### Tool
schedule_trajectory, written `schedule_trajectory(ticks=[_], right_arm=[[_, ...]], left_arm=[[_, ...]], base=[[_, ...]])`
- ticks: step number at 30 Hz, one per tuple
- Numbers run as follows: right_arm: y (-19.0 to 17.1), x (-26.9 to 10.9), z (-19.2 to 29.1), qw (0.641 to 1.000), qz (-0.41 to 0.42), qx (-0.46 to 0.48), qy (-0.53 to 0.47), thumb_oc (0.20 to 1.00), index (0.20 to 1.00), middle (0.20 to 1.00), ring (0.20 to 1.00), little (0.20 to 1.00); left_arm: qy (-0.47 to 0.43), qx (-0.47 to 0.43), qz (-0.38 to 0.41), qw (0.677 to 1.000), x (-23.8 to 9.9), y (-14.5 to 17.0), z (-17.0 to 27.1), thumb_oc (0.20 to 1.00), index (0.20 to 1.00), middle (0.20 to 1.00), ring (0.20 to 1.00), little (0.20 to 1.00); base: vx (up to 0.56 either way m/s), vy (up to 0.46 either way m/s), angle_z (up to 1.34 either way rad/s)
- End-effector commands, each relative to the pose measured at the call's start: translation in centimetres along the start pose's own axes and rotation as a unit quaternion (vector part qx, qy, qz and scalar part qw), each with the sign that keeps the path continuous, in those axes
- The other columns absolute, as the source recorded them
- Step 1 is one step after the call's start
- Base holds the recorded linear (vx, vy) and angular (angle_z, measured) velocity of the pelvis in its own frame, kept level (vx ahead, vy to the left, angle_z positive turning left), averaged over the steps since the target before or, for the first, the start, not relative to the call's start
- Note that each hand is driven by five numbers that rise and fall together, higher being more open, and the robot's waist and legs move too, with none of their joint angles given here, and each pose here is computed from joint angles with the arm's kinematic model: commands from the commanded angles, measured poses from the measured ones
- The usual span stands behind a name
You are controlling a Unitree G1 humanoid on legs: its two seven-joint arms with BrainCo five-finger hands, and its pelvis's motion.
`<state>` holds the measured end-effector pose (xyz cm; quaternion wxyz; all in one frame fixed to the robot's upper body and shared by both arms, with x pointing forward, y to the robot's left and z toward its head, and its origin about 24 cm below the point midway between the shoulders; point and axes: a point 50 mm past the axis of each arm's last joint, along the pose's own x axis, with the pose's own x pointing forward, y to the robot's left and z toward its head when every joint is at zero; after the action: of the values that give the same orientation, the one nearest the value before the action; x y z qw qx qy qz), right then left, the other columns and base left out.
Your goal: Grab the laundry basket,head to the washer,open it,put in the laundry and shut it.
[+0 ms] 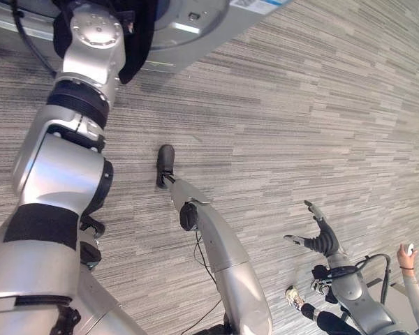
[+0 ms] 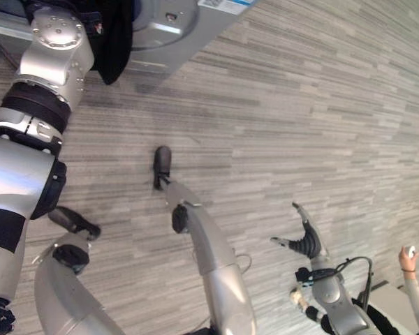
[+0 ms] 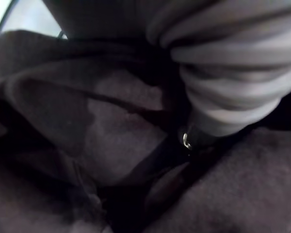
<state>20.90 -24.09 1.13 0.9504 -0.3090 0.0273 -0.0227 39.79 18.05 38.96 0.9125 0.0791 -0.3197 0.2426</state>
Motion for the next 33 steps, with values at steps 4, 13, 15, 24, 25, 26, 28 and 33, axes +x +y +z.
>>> schedule_trajectory(ticks=[4,13,15,24,25,26,28,33], right_arm=[[-5.2,2.2,-0.9,0.998,-0.03,-0.053,0.017,1.0,1.0,1.0,1.0,1.0],[-6.0,1.7,-1.1,0.998,-0.019,-0.061,0.014,1.0,1.0,1.0,1.0,1.0],[-5.6,1.5,-1.2,0.998,-0.015,-0.057,0.01,1.0,1.0,1.0,1.0,1.0],[-3.4,1.5,-2.9,0.997,-0.031,-0.042,0.063,1.0,1.0,1.0,1.0,1.0],[-3.2,1.3,-1.7,0.998,-0.014,-0.055,0.034,1.0,1.0,1.0,1.0,1.0],[-3.2,1.3,-1.7,0.998,-0.014,-0.055,0.034,1.0,1.0,1.0,1.0,1.0],[-2.8,2.8,-1.0,0.997,-0.034,-0.05,0.04,1.0,1.0,1.0,1.0,1.0],[-4.5,6.2,0.5,0.993,-0.092,-0.056,0.04,1.0,1.0,1.0,1.0,1.0]], left_arm=[[-0.074,0.231,-0.074,0.967,1.5,0.5,2.6,1.0,1.0,1.0,1.0,1.0],[-0.245,0.552,-0.079,0.793,0.5,-1.0,3.2,1.0,1.0,1.0,1.0,1.0],[-0.246,0.507,-0.065,0.823,-0.2,-1.4,2.4,1.0,1.0,1.0,1.0,1.0],[-0.161,0.197,-0.105,0.961,-8.2,-1.6,-5.4,1.0,1.0,1.0,1.0,1.0],[-0.115,0.175,-0.112,0.971,-10.1,-0.3,-8.2,1.0,1.0,1.0,1.0,1.0],[-0.115,0.175,-0.112,0.971,-10.1,-0.3,-8.2,1.0,1.0,1.0,1.0,1.0],[-0.017,0.124,-0.199,0.972,-17.2,0.1,-13.3,1.0,1.0,1.0,1.0,1.0],[0.127,0.07,-0.302,0.942,-25.5,3.3,-17.7,1.0,1.0,1.0,1.0,1.0]], base=[[-0.01,0.066,0.14],[-0.03,0.082,0.12],[-0.04,0.055,0.23],[-0.02,0.052,0.21],[0.01,0.053,0.18],[0.01,0.08,0.23],[0.02,0.065,0.19],[0.0,0.051,0.31]])
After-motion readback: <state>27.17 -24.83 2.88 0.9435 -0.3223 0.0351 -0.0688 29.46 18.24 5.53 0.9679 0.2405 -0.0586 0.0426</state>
